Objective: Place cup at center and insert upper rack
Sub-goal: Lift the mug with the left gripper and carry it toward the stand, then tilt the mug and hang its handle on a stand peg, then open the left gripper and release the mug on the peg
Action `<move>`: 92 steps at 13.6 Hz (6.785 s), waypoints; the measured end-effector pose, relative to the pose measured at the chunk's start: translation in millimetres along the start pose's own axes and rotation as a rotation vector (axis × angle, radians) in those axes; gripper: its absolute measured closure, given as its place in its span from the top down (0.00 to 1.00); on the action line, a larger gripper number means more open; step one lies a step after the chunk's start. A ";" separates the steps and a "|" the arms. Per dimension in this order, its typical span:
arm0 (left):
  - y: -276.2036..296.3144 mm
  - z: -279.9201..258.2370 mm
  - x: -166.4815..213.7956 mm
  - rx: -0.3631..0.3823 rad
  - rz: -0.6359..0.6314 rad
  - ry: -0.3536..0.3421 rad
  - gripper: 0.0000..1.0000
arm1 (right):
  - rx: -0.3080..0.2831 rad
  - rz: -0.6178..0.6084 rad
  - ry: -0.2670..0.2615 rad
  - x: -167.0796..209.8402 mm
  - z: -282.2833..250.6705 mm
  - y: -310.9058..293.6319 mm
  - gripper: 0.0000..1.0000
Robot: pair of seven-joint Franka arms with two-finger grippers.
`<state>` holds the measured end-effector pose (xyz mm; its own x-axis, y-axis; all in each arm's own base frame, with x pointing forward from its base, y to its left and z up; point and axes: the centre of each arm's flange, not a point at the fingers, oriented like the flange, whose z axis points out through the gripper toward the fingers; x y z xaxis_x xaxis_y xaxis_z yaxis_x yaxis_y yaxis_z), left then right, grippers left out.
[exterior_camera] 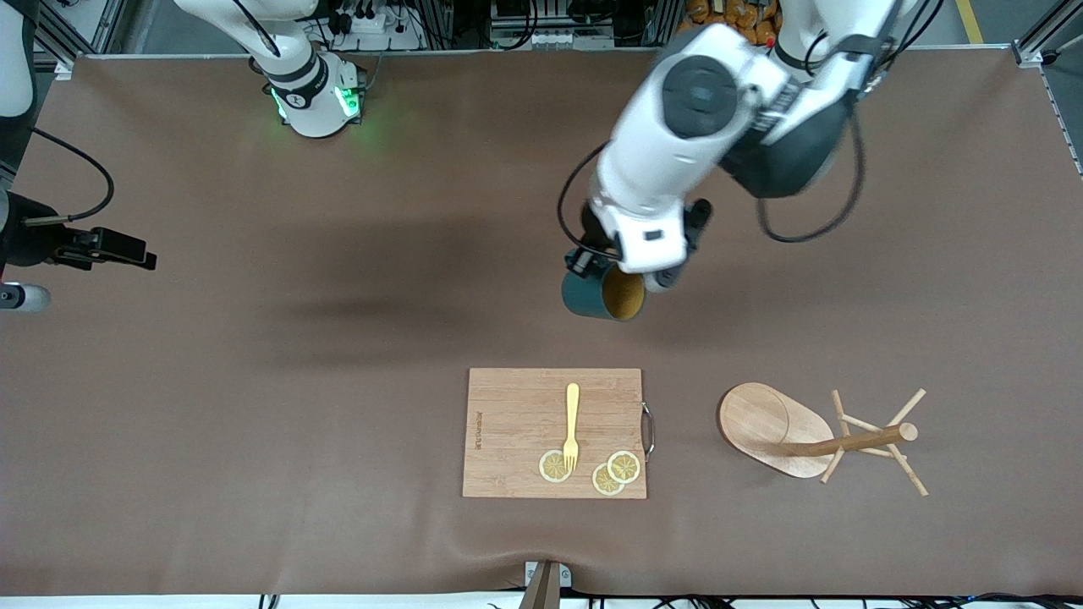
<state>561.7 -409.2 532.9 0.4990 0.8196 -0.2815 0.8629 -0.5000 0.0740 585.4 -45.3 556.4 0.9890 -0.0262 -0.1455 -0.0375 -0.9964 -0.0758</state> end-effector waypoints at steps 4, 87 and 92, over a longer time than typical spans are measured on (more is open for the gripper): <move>0.8 -46.4 80.7 -0.086 0.030 -0.164 0.21 | -0.003 0.002 0.005 0.3 -1.0 1.4 1.00; -154.1 37.7 541.5 -0.594 0.099 -0.953 1.00 | -0.081 -0.016 0.026 4.6 -4.3 -1.5 1.00; -143.7 -34.5 501.7 -0.482 0.231 -0.726 1.00 | -0.081 -0.015 0.026 4.8 -4.3 -1.1 1.00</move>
<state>690.9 83.5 414.1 0.6316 0.2529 -0.7329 0.7690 -0.3248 0.5506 590.8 -44.7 560.0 0.9928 -0.0118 -0.1190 -0.0115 -0.9999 0.0028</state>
